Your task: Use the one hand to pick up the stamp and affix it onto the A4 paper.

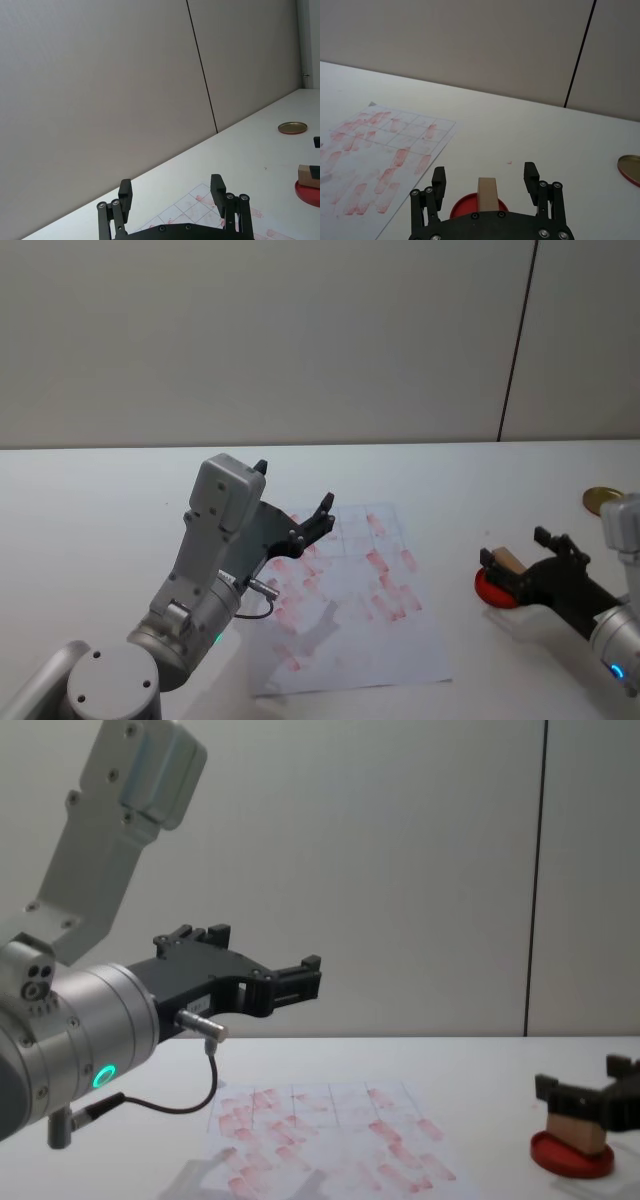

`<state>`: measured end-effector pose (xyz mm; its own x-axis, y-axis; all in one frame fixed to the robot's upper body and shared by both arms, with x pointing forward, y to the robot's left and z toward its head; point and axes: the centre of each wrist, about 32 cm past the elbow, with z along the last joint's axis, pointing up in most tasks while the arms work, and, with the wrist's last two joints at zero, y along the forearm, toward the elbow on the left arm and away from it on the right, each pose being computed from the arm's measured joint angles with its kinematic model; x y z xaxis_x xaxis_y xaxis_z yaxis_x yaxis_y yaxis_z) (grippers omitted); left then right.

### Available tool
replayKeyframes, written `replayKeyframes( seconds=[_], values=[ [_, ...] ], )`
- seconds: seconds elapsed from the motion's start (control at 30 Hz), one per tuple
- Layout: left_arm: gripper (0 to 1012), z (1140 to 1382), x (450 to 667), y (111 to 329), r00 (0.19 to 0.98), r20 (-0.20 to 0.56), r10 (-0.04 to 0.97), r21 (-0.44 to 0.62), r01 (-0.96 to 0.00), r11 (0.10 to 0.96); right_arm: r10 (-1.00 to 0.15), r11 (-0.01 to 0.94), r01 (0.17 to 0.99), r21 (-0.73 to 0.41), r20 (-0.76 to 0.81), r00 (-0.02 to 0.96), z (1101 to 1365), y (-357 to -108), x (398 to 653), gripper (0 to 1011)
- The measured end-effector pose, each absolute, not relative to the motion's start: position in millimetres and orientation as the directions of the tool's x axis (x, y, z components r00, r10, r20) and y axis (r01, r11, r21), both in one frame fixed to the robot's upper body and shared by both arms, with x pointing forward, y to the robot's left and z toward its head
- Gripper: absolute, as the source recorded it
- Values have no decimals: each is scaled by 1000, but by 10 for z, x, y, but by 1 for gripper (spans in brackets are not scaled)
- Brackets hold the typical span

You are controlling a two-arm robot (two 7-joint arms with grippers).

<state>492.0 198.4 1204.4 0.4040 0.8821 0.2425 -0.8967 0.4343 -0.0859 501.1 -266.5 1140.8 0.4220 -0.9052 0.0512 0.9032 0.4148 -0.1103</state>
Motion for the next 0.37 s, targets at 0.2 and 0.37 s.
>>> replayKeyframes(
  seconds=[0.2,0.37],
  values=[
    [993,12044,4920,1984,404,243,882,-86,-897,434,-905,416,906,-75,66,420,11503,-2658,4984,1001],
    [993,12044,4920,1984,404,242,882,-86,-897,434,-905,416,907,-58,74,420,11548,-2656,4970,1001]
  ],
)
